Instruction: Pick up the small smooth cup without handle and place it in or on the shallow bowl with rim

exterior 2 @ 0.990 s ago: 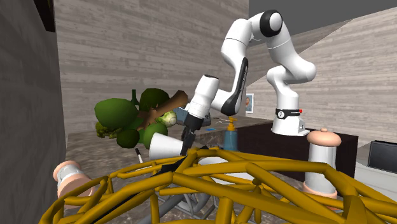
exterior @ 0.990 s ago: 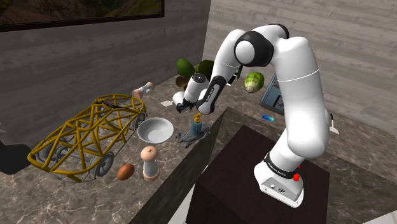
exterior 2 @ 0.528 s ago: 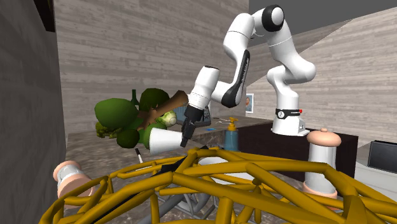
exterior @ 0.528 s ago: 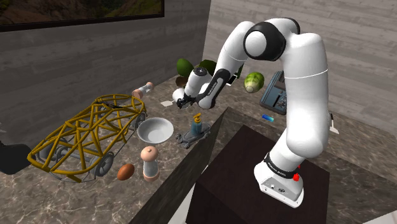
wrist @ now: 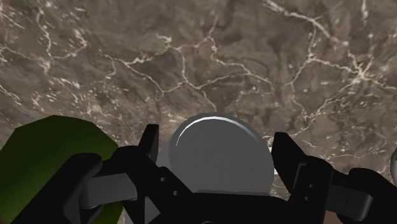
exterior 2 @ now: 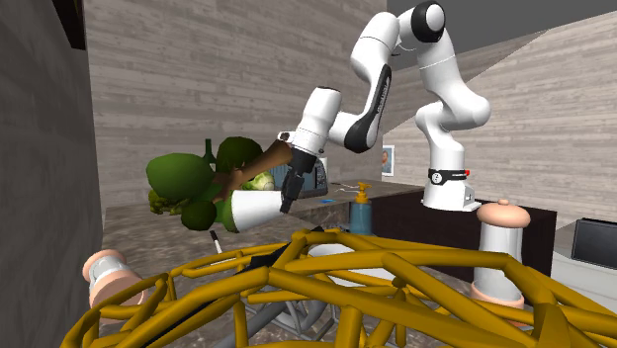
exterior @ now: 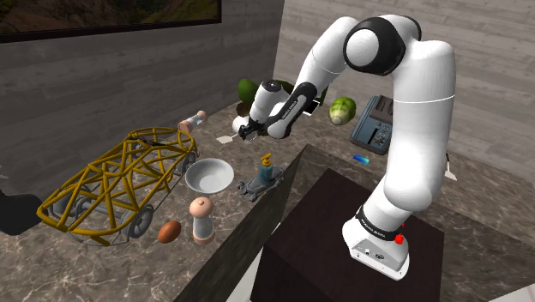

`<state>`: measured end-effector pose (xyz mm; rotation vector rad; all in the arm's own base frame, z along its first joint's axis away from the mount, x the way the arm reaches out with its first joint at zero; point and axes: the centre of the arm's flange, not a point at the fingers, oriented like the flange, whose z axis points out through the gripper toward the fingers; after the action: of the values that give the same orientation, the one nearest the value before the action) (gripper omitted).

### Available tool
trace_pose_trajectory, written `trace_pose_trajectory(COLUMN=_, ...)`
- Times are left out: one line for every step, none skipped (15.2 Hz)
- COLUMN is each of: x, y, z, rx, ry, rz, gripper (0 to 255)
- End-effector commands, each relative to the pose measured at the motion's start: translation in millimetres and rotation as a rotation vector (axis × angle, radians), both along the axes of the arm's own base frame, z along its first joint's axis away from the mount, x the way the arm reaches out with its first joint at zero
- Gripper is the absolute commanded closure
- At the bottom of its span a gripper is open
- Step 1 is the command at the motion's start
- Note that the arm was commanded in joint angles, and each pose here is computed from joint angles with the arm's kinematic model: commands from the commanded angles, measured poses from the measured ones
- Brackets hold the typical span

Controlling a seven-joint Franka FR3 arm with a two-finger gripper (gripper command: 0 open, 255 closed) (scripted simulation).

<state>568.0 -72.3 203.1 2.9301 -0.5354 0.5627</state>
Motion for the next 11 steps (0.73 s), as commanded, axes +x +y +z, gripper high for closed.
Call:
trace_pose_trajectory(x=0.7, y=0.5, z=11.7, rx=0.000, ry=-0.001, rz=0.000, gripper=255)
trace_pose_trajectory(x=0.7, y=0.5, z=17.0, rx=0.000, ry=-0.001, rz=0.000, gripper=255)
trace_pose_trajectory(x=0.7, y=0.5, z=22.3, rx=0.000, ry=-0.001, rz=0.000, gripper=255)
trace_pose_trajectory(x=0.7, y=0.5, z=27.6, rx=0.000, ry=-0.001, rz=0.000, gripper=255)
trace_pose_trajectory(x=0.7, y=0.5, z=32.9, rx=0.000, ry=-0.001, rz=0.000, gripper=255)
trace_pose_trajectory(x=0.7, y=0.5, z=38.1, rx=0.000, ry=-0.001, rz=0.000, gripper=255)
trace_pose_trajectory(x=0.7, y=0.5, z=43.4, rx=0.000, ry=-0.001, rz=0.000, gripper=255)
trace_pose_trajectory(x=0.7, y=0.5, z=46.6, rx=0.000, ry=-0.001, rz=0.000, gripper=255)
trace_pose_trajectory(x=-2.4, y=13.3, z=45.9, rx=0.000, ry=-0.001, rz=0.000, gripper=255)
trace_pose_trajectory(x=-5.5, y=26.1, z=45.2, rx=0.000, ry=-0.001, rz=0.000, gripper=255)
trace_pose_trajectory(x=-8.6, y=38.9, z=44.6, rx=0.000, ry=-0.001, rz=0.000, gripper=255)
